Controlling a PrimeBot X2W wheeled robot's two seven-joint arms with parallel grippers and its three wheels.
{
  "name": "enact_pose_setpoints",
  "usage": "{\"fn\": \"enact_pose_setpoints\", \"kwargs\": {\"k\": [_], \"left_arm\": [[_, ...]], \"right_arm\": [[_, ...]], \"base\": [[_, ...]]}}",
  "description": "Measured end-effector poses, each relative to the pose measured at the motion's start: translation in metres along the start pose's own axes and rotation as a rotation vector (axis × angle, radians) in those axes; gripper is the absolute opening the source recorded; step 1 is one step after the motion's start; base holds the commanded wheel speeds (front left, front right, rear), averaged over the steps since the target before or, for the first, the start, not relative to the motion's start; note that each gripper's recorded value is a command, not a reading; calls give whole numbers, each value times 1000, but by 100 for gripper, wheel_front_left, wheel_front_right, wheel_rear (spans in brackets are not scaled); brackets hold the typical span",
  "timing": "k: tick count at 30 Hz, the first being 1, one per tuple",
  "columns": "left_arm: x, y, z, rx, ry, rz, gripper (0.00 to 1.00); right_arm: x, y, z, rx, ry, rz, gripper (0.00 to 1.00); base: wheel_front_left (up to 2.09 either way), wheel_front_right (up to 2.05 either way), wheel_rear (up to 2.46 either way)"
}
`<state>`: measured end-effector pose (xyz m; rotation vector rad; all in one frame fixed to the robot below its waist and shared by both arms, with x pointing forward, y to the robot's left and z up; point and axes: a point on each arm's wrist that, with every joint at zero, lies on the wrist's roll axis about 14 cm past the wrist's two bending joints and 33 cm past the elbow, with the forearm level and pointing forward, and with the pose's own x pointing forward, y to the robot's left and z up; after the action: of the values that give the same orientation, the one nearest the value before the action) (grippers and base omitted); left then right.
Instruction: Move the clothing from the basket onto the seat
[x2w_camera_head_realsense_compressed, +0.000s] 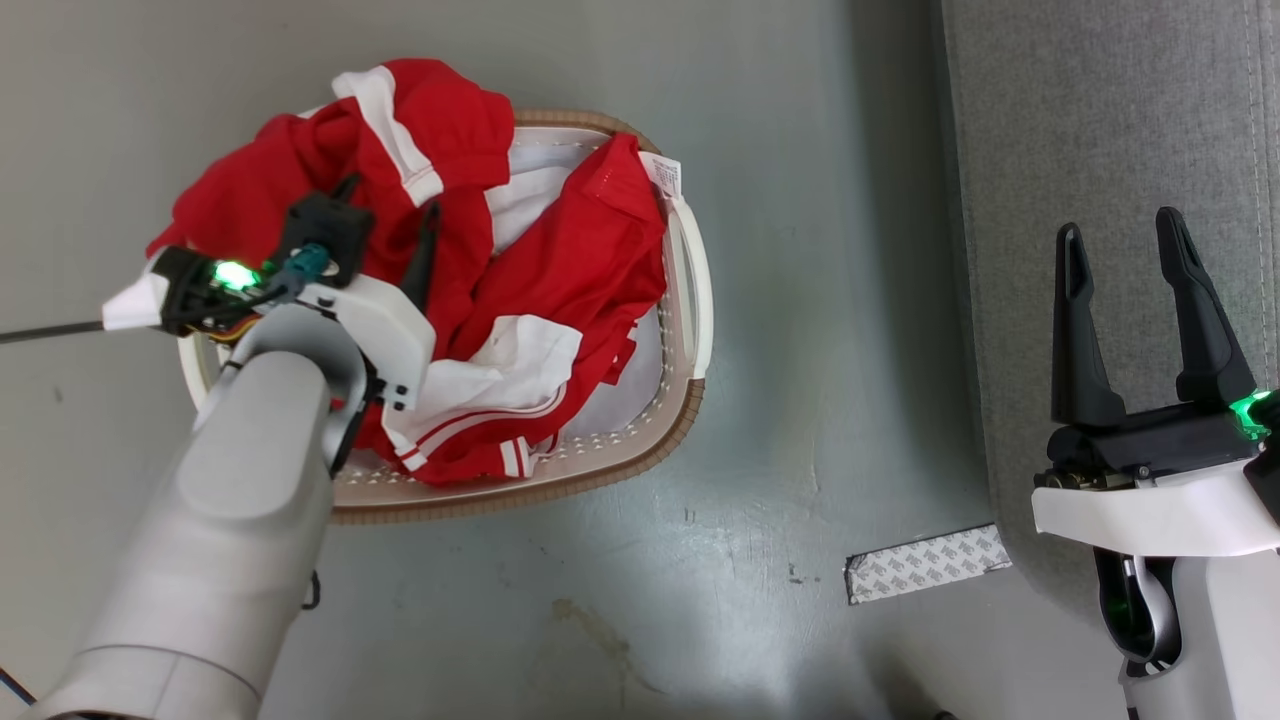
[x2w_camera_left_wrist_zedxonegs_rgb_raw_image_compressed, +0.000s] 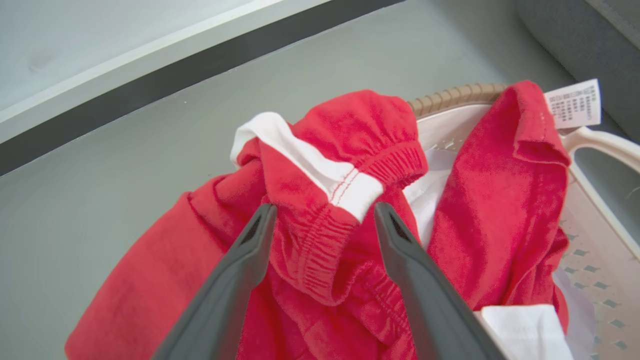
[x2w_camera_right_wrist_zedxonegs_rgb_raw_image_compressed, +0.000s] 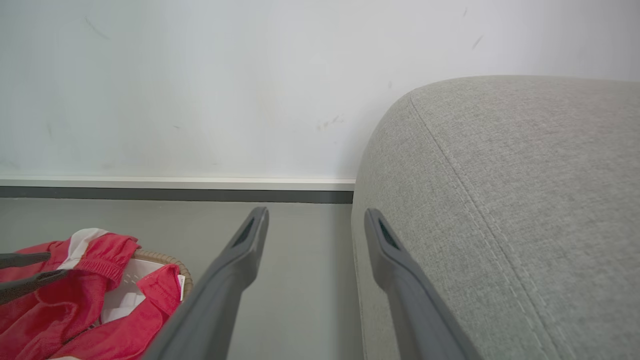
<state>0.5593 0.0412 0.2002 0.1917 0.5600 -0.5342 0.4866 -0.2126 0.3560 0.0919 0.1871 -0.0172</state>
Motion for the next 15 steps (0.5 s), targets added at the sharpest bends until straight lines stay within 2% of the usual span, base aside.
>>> {"fn": "enact_pose_setpoints", "kwargs": {"k": [15], "left_arm": [[15, 4, -19, 8, 73, 27, 100]], "right_arm": [[0, -3, -11, 0, 24, -6, 100]], "base": [[0, 0, 0]]}}
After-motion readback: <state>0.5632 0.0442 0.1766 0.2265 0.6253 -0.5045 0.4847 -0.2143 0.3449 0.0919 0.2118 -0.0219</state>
